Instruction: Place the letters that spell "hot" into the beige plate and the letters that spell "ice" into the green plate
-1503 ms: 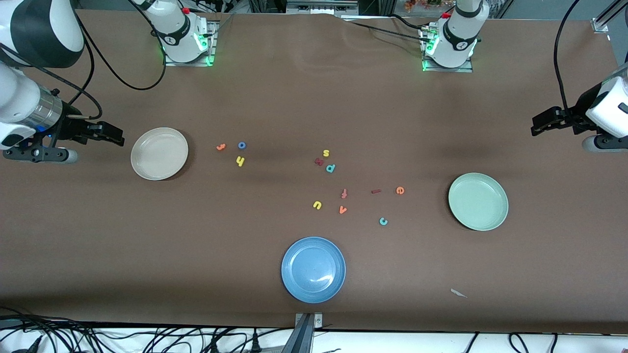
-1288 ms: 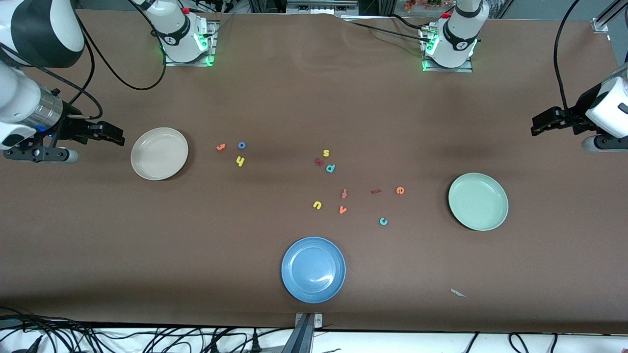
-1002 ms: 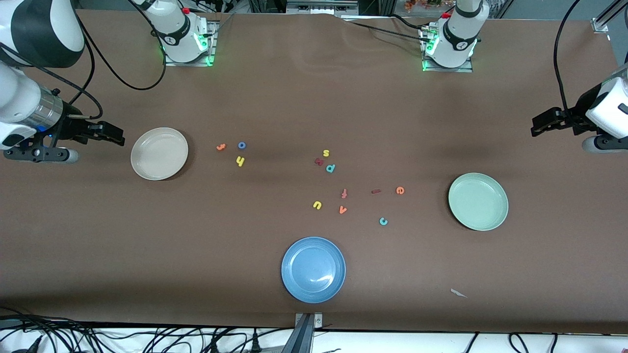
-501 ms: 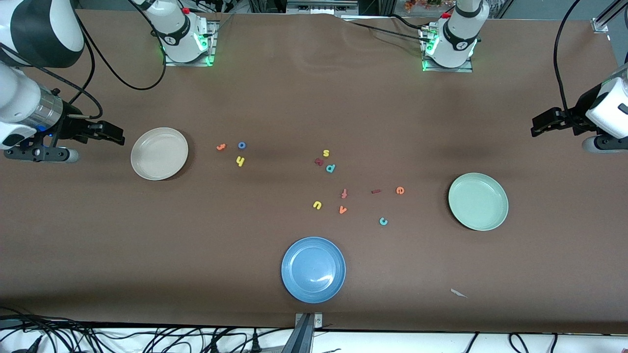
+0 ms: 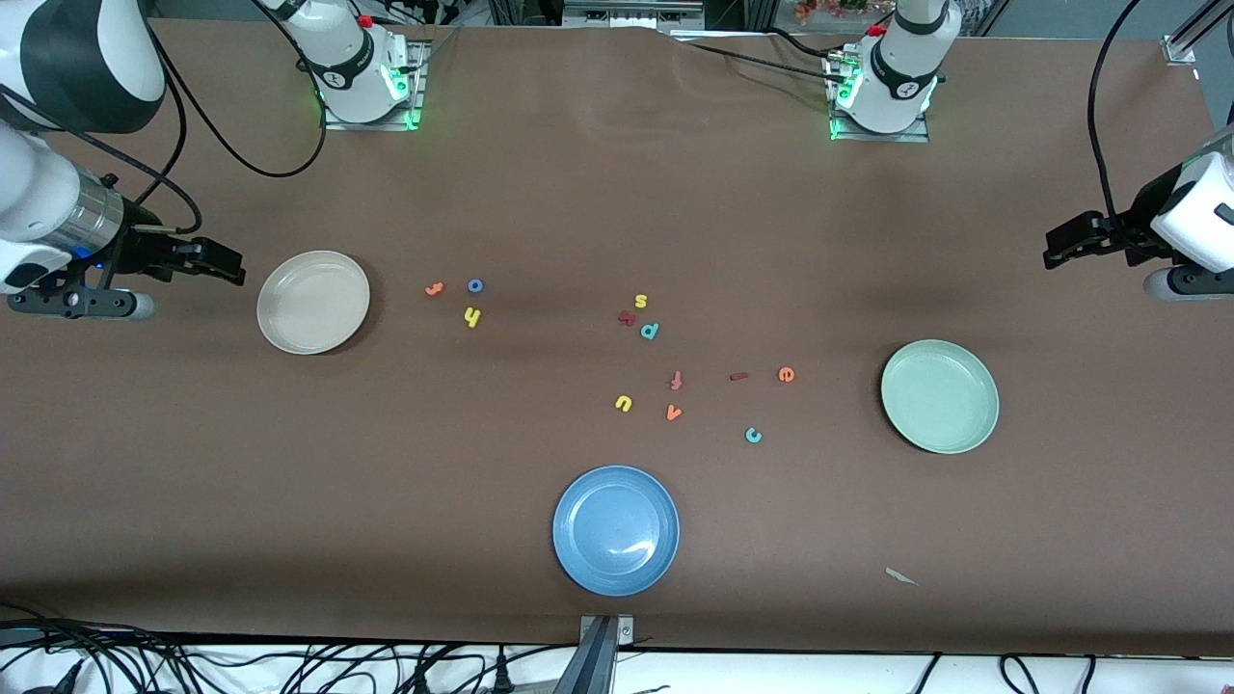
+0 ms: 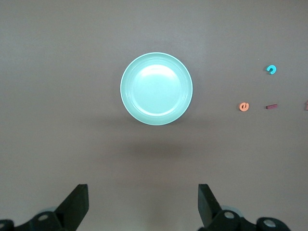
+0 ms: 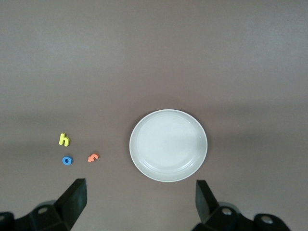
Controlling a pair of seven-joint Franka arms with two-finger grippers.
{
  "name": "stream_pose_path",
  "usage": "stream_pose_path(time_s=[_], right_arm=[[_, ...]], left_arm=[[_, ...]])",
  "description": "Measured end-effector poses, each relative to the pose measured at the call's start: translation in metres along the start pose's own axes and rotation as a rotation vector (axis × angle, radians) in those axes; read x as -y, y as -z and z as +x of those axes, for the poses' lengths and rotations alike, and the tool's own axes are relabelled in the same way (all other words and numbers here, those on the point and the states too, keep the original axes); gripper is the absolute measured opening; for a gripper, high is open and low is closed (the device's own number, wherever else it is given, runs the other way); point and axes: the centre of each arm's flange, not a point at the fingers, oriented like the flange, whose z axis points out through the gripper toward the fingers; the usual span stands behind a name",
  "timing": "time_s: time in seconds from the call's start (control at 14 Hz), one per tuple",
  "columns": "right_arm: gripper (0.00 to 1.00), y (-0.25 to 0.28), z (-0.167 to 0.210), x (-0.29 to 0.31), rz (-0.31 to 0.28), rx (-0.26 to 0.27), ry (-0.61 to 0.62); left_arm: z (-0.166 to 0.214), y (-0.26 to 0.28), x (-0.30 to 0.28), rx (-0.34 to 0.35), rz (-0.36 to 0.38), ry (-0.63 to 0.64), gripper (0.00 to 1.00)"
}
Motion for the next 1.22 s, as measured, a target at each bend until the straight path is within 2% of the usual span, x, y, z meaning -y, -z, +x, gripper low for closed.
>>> stream_pose_path(time_s=[1.22], right_arm=[[1.00,0.0000,0.0001,-0.0011,-0.020,-0.001,0.005]], left_arm=[[0.0017,-0.0020,-0.0001,0.000,0.000,0.000,1.00]])
